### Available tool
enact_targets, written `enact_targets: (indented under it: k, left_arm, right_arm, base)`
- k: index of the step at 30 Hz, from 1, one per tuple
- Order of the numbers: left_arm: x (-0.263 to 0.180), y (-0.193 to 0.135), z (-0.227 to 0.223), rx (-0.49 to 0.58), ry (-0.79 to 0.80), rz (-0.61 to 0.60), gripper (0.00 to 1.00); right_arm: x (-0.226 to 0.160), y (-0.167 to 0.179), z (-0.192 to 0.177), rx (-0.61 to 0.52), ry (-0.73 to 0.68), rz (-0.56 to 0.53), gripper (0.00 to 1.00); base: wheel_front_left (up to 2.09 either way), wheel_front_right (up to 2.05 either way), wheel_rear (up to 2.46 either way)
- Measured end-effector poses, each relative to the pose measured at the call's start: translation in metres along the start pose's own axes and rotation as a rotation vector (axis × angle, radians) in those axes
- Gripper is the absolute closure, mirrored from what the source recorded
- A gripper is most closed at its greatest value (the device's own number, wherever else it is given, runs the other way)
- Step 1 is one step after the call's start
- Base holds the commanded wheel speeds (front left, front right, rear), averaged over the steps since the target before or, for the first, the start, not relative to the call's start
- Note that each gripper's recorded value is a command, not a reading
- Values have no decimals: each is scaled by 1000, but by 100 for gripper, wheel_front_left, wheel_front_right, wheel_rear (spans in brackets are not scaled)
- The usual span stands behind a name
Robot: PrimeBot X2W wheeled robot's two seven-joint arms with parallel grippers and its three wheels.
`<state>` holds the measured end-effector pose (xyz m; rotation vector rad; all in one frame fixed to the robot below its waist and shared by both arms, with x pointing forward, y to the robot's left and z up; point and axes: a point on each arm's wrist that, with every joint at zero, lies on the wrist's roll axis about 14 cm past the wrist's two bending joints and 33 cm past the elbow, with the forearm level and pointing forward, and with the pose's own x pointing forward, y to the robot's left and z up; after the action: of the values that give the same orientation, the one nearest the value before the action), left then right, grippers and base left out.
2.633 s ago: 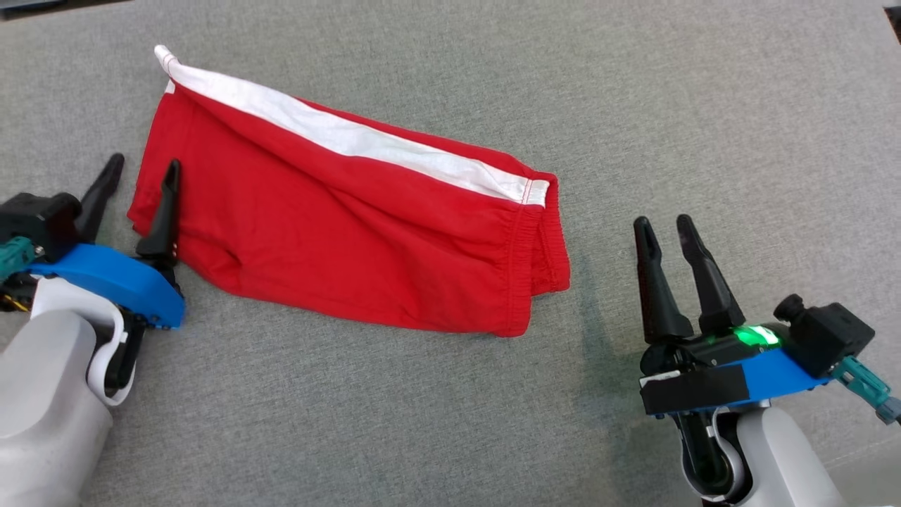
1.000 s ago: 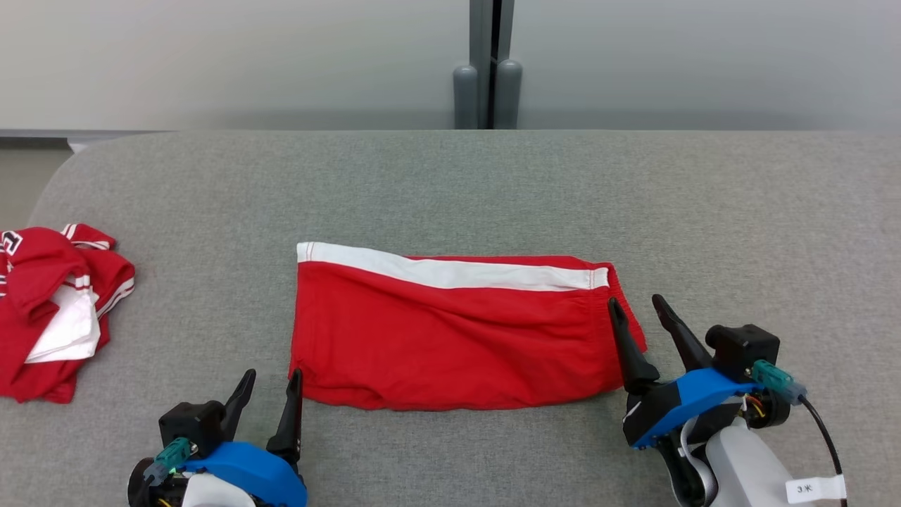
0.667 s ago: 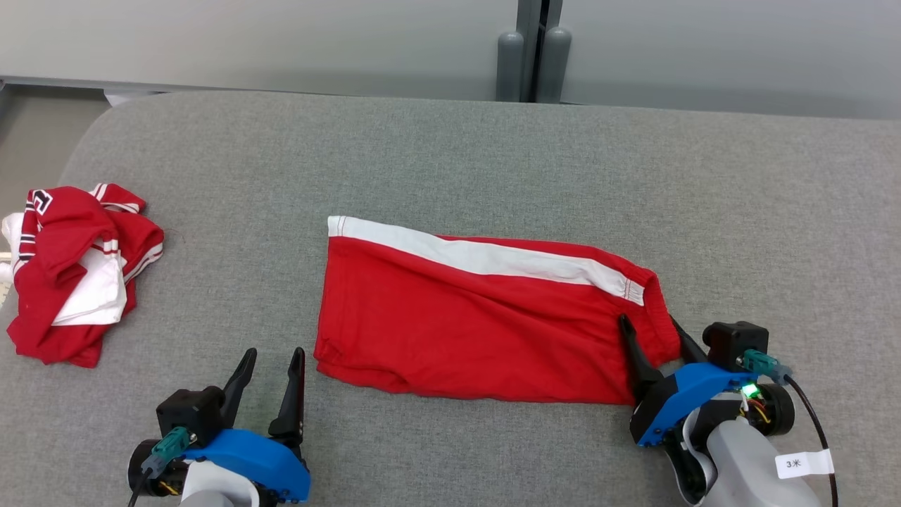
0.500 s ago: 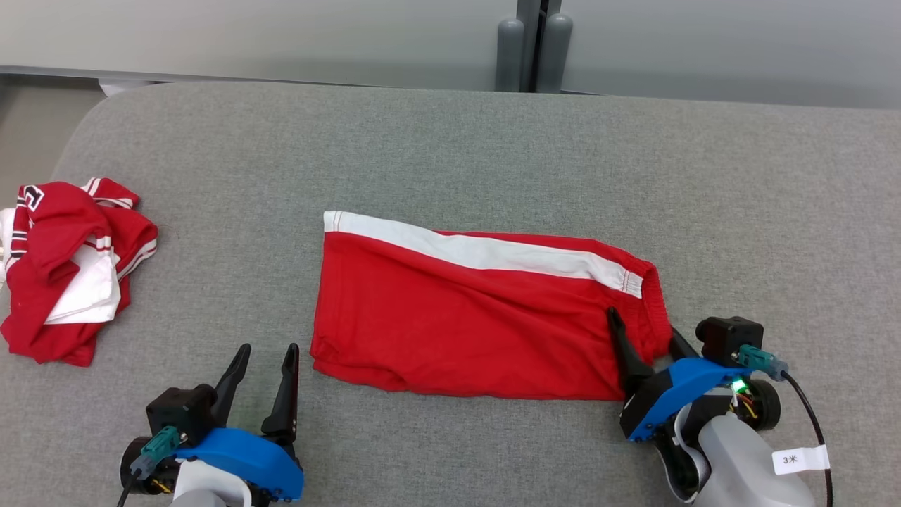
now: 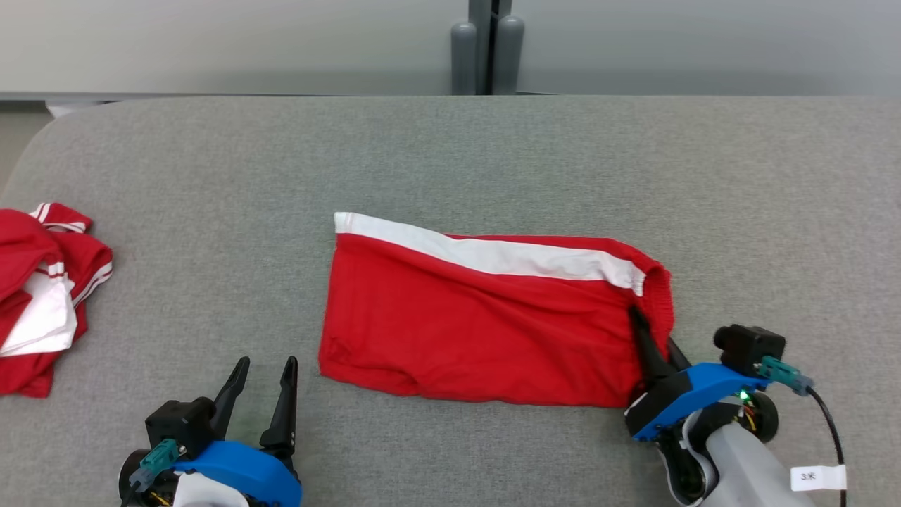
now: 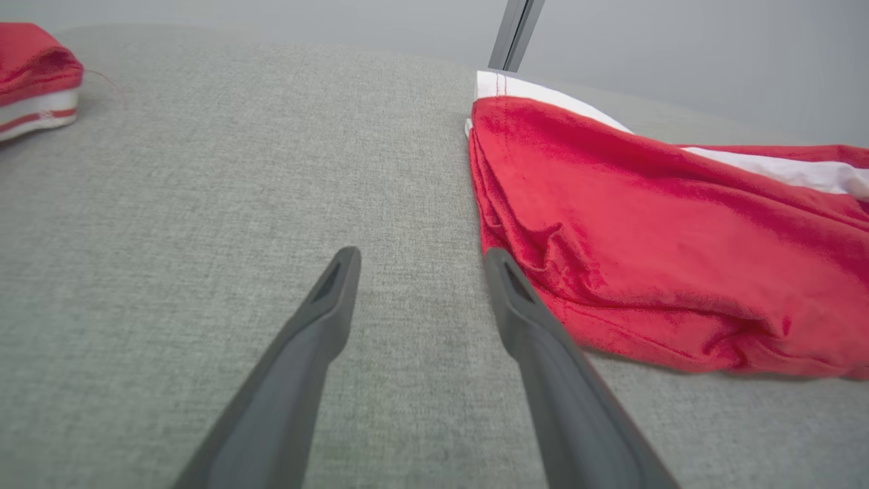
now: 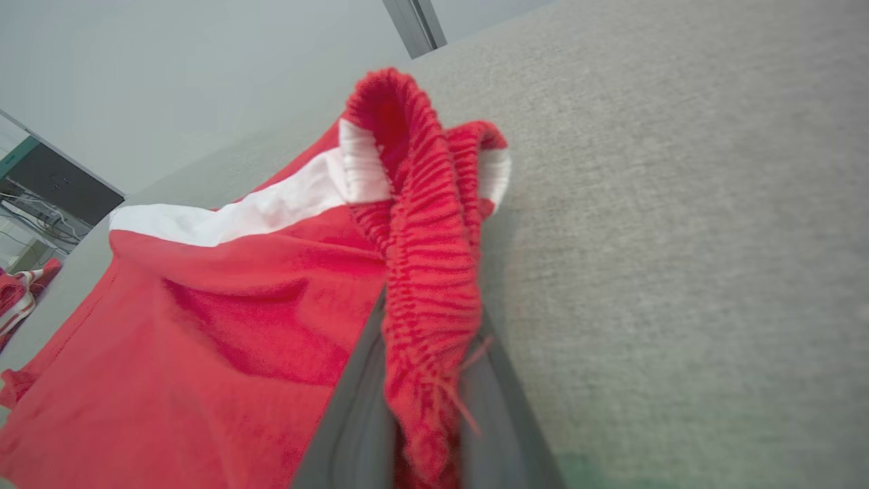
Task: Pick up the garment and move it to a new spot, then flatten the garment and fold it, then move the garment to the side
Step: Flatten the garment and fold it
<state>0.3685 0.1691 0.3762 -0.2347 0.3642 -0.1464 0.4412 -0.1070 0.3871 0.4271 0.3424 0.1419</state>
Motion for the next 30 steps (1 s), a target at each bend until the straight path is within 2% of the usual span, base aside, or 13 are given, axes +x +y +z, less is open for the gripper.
enact_targets:
  k: [3,7,12,16,23,24,25,30]
  left_arm:
    - [2,-7,0,5,-2,-20,0]
    - [1,-15,-2,3,3,-35,0]
    - [-9,-17,-2,-14,-8,-22,0]
    - [-24,-4,3,-19,-33,24,0]
    - [-58,28,2,-52,-56,150,0]
    - [-62,32,0,-57,-53,167,0]
    - [-66,37,-2,-60,-50,185,0]
    - [-79,58,-8,-81,-39,262,0]
  right_arm:
    - [-7,-14,13,-11,-43,-36,100]
    - [-8,4,27,-43,-85,23,100]
    - [0,69,23,-8,-67,207,100]
    - [8,125,16,15,-25,351,100]
    - [33,185,-1,-53,69,479,100]
    - [36,191,-6,-64,85,492,61]
    - [37,197,-10,-74,99,507,1]
    - [47,222,-13,-84,103,569,0]
  base:
    - [0,0,0]
    - [0,0,0]
    - [0,0,0]
    - [0,0,0]
    - [0,0,0]
    - [0,0,0]
    - [0,0,0]
    - [0,0,0]
